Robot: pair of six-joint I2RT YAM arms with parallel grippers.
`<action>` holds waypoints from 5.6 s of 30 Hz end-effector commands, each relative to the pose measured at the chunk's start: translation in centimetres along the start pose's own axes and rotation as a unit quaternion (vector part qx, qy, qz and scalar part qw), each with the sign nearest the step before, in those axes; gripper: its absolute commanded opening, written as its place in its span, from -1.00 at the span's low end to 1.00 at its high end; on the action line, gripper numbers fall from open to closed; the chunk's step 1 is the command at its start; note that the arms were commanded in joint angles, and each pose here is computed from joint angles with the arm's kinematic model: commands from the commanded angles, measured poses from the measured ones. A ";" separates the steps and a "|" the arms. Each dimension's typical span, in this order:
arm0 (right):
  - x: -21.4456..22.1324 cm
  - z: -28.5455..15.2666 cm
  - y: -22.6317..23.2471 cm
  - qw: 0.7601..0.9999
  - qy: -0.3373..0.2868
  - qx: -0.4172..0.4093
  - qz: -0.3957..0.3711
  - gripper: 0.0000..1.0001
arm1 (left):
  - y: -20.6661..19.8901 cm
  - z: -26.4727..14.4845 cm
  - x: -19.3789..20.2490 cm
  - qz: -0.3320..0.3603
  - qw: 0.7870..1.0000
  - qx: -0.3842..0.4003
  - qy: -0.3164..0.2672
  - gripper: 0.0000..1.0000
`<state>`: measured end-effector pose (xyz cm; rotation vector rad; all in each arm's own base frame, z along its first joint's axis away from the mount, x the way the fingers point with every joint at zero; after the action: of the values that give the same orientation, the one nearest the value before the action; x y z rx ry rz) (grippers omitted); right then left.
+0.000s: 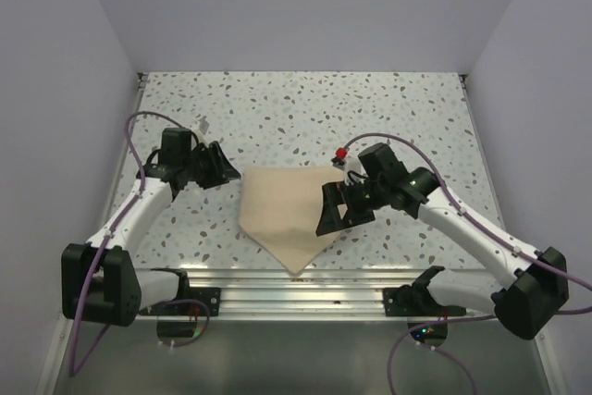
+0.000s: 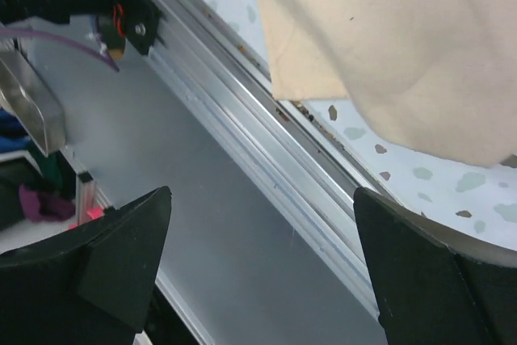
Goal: Prepare the surgical pack
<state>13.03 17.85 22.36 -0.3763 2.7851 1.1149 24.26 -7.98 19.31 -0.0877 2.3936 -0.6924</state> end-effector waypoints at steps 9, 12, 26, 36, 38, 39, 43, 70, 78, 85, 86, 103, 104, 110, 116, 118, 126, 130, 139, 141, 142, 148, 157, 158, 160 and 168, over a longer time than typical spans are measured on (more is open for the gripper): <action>-3.4 -1.6 -7.0 0.962 -0.103 0.177 0.179 0.00 | 3.7 4.1 2.5 -0.038 0.987 -0.093 0.128 -0.46; -3.7 -1.7 -8.7 0.951 -0.105 0.211 0.201 -0.65 | 4.0 4.8 3.2 -0.041 0.982 -0.105 0.151 -0.64; -2.3 5.2 -11.2 0.939 -0.006 0.082 0.333 -1.00 | 0.9 -1.2 -0.4 0.012 0.988 -0.149 0.042 -0.34; -8.9 7.0 -9.8 0.932 -0.022 0.005 0.363 -1.00 | -0.7 -4.1 -0.8 0.024 0.993 -0.117 -0.023 -0.24; -10.6 7.8 -10.1 0.930 -0.010 0.014 0.367 -1.00 | -0.5 -4.2 -0.5 0.026 0.992 -0.120 -0.023 -0.21; -13.4 7.3 -9.2 0.939 -0.029 0.003 0.344 -1.00 | -0.4 -4.0 -0.2 0.032 0.992 -0.117 -0.018 -0.20; -18.8 8.0 -9.6 0.948 -0.030 0.036 0.314 -1.00 | -1.6 -3.8 0.0 0.068 0.994 -0.084 -0.018 -0.10; -6.2 1.5 -12.8 0.957 -0.061 0.132 0.249 0.97 | -13.8 7.8 7.5 0.390 0.867 -0.284 0.125 0.33; -5.1 1.3 -12.4 0.959 -0.076 0.114 0.248 0.97 | -12.2 9.2 8.2 0.429 0.817 -0.358 0.140 0.35; -5.0 1.7 -12.6 0.961 -0.071 0.102 0.246 0.97 | -11.8 10.1 8.8 0.442 0.812 -0.354 0.145 0.05; -5.0 1.8 -12.6 0.961 -0.070 0.101 0.248 0.97 | -11.8 10.2 8.7 0.443 0.809 -0.357 0.143 -0.02; -7.3 3.4 -11.4 0.946 -0.100 -0.019 0.307 0.97 | -14.1 10.1 7.1 0.452 0.818 -0.325 0.144 -1.00; -8.1 3.6 -11.4 0.945 -0.111 -0.030 0.307 0.96 | -14.2 9.9 7.0 0.451 0.819 -0.325 0.144 -1.00; -11.4 4.8 -10.7 0.923 -0.130 -0.084 0.352 0.75 | -14.5 9.5 6.4 0.455 0.820 -0.315 0.148 -1.00; -13.7 7.4 -9.2 0.912 -0.127 -0.141 0.363 -0.39 | -15.5 8.5 5.7 0.444 0.841 -0.280 0.132 -1.00; -14.2 8.7 -8.5 0.914 -0.121 -0.147 0.359 -0.56 | -15.8 8.3 5.5 0.444 0.843 -0.276 0.130 -1.00; -16.3 11.5 -5.6 0.915 -0.117 -0.182 0.342 -0.65 | -16.5 7.6 4.8 0.447 0.849 -0.255 0.124 -1.00; -17.3 13.7 -5.2 0.911 -0.122 -0.193 0.344 -0.72 | -17.3 7.2 4.2 0.450 0.856 -0.231 0.110 -1.00; -20.2 19.3 -0.6 0.893 -0.172 -0.282 0.306 -0.92 | -19.4 7.3 3.4 0.454 0.871 -0.166 0.090 -1.00; -20.4 19.5 -1.1 0.898 -0.172 -0.269 0.303 -0.92 | -19.1 7.3 3.6 0.457 0.867 -0.172 0.098 -1.00; -20.0 20.0 -1.8 0.910 -0.153 -0.243 0.299 -0.92 | -18.9 7.3 3.6 0.455 0.867 -0.177 0.099 -1.00; -18.5 17.7 -5.8 0.920 -0.147 -0.191 0.310 -0.85 | -17.3 6.7 4.5 0.435 0.878 -0.175 0.096 -1.00; -17.8 11.1 -9.3 0.950 -0.144 -0.125 0.248 -0.84 | -16.6 5.4 4.2 0.418 0.890 -0.169 0.070 -1.00; -18.0 10.4 -9.2 0.951 -0.152 -0.120 0.241 -0.85 | -16.6 5.2 4.1 0.419 0.890 -0.169 0.068 -1.00; -18.5 10.2 -8.8 0.952 -0.164 -0.123 0.227 -0.87 | -16.6 5.0 4.0 0.420 0.889 -0.169 0.067 -1.00; -18.5 10.1 -8.1 0.946 -0.170 -0.138 0.241 -0.90 | -16.5 5.2 4.1 0.428 0.884 -0.171 0.079 -1.00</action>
<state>33.27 22.57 11.34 0.5229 2.5095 1.4890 21.88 -24.87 19.83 0.9065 2.4184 0.2175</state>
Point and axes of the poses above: each gripper's point midway between its finger pads, its own z axis out along the fingers, its own y axis along the line the jaws close on, x = y × z, the point moved 9 cm from there along -z, back along the fingers, and after that the axes turned 9 degrees about z, right-handed, at the moved point
